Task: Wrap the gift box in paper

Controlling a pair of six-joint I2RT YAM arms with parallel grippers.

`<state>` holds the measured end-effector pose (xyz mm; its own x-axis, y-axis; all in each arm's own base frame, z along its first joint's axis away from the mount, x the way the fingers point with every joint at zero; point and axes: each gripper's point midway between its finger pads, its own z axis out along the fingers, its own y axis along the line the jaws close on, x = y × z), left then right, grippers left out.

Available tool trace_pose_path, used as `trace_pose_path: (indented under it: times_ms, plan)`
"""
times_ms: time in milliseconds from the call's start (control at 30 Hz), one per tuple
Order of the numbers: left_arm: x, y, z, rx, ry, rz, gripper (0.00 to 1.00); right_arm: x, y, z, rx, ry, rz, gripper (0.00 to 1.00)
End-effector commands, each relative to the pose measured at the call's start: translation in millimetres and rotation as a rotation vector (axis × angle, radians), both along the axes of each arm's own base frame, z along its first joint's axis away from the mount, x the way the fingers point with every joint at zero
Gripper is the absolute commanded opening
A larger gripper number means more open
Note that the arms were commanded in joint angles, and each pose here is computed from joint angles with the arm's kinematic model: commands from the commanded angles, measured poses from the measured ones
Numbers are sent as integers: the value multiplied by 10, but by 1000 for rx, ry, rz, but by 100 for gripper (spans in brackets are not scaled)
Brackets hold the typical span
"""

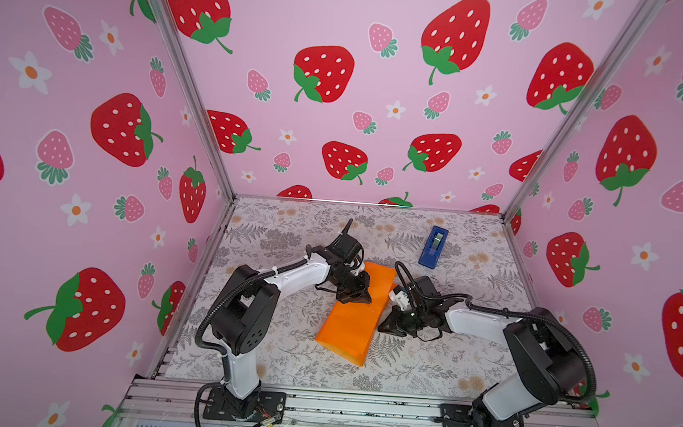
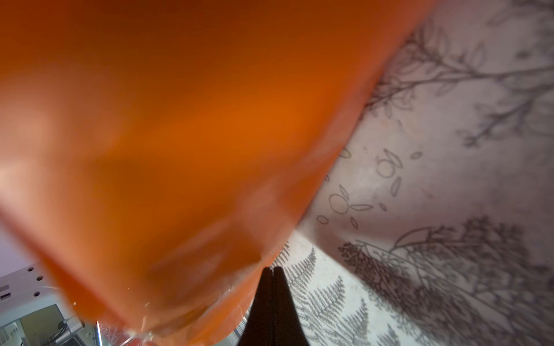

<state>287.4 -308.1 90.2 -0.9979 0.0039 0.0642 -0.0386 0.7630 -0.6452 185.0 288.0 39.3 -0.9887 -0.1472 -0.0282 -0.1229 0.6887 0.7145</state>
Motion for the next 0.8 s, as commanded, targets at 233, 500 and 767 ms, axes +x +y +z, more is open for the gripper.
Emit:
trace_pose_path:
  times_ms: [233, 500, 767]
  plan:
    - [-161, 200, -253, 118, 66, 11, 7, 77, -70, 436, 43, -78, -135, 13]
    - [-161, 196, -265, 117, 69, 9, 7, 98, 44, 624, 135, -60, -186, 40]
    - [-161, 194, -260, 113, 67, 10, 7, 103, 237, 559, 165, -35, -152, 35]
